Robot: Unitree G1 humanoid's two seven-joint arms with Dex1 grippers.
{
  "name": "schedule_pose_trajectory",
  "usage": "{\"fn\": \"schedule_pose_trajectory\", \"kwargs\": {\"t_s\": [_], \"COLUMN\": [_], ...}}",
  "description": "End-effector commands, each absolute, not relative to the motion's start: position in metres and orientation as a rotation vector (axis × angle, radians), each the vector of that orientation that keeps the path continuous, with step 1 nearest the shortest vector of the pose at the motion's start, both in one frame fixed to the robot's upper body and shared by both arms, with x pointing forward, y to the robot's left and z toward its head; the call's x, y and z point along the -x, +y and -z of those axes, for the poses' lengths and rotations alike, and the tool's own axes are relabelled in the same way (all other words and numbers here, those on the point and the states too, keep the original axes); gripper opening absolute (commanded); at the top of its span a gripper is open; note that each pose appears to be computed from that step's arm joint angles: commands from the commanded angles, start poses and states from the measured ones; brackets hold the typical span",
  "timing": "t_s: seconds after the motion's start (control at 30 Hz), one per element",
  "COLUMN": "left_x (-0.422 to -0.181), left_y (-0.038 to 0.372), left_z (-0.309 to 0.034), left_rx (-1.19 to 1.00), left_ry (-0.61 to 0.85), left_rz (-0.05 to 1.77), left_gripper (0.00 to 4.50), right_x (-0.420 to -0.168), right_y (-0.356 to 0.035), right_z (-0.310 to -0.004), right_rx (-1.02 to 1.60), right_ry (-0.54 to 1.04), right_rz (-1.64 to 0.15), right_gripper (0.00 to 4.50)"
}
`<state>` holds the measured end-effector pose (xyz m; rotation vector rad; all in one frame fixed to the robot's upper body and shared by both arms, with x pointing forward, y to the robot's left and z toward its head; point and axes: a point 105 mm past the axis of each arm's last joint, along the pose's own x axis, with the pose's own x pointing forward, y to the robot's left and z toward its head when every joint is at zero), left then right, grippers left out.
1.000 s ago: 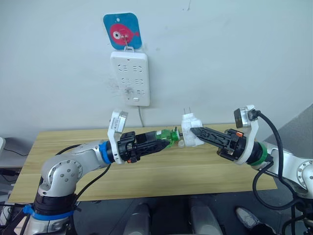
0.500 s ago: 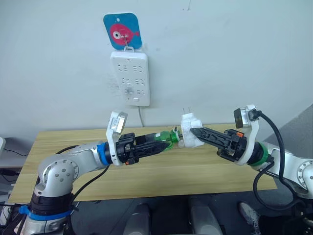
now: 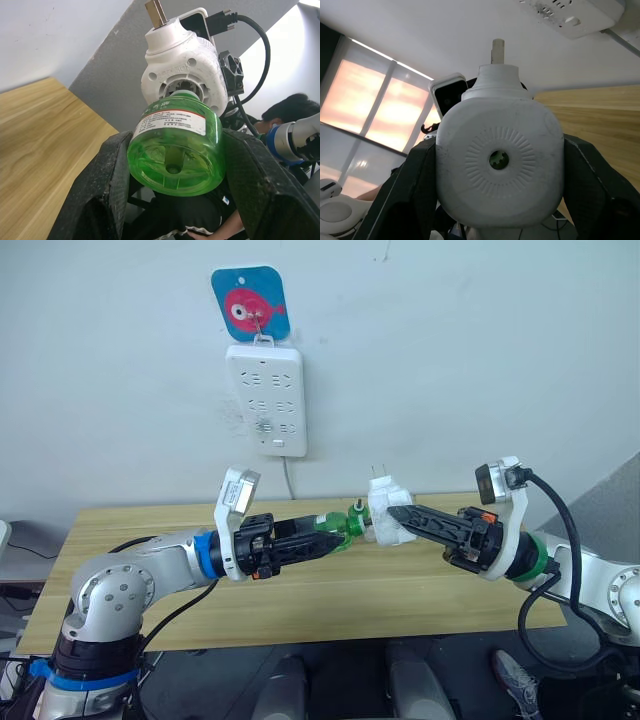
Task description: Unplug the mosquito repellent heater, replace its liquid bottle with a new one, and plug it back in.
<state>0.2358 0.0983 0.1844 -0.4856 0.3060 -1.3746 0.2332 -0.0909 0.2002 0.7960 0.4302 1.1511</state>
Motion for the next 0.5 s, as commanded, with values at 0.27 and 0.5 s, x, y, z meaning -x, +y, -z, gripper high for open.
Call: {"fn": "schedule_pose_trajectory", "kwargs": {"t_s": [0.27, 0.5], "left_x": [-0.212, -0.222], "left_y": [0.091, 0.089], "left_z": [-0.203, -0.201], "left_rx": [0.458, 0.434], "left_ry": [0.258, 0.218], "left_rz": [1.525, 1.46], "left_gripper": [2.41, 2.41], "right_x": [-0.232, -0.231], "right_y": [-0.091, -0.091], "right_z": [-0.195, -0.197], "right_rx": [-0.777, -0.775], "right_ry": [0.46, 0.457], "right_rz": [-1.138, -1.15], "right_gripper": [2.97, 2.97]}}
